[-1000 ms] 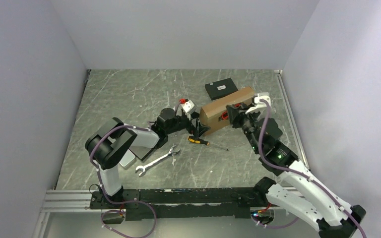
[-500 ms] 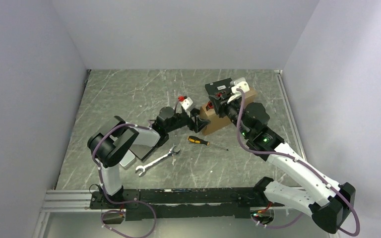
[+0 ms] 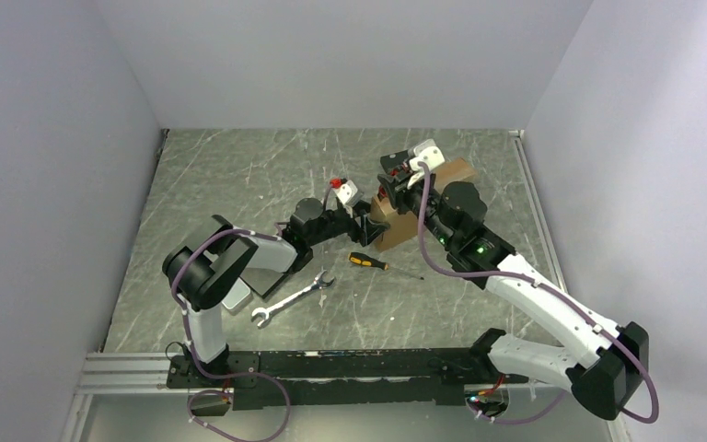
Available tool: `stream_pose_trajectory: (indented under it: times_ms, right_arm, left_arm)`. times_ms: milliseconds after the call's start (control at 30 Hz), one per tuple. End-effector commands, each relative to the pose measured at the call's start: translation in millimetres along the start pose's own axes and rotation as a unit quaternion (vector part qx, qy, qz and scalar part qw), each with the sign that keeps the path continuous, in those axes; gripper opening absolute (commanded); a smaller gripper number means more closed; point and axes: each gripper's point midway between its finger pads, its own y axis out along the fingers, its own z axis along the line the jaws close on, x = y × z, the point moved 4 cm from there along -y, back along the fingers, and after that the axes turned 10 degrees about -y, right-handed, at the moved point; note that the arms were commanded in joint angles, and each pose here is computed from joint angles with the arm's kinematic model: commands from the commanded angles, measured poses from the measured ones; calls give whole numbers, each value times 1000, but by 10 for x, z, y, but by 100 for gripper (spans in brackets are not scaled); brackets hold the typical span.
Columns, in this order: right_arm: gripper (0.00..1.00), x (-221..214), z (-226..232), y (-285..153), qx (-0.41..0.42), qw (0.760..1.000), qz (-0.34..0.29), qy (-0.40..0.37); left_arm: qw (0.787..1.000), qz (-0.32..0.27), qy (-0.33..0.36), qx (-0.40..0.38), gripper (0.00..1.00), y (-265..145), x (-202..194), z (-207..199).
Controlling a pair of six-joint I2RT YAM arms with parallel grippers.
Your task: Unpack the express box
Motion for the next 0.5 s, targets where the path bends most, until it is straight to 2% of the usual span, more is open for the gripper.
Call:
stream_pose_trajectory:
  times_ms: [0, 467]
  right_arm:
    - [0, 356, -45, 41, -3, 998, -66, 0]
    - [0, 168, -13, 137, -6, 999, -43, 1]
  left_arm:
    - [999, -26, 23, -15, 57, 67, 156, -75]
    - [999, -24, 27, -6, 53, 69, 147, -92]
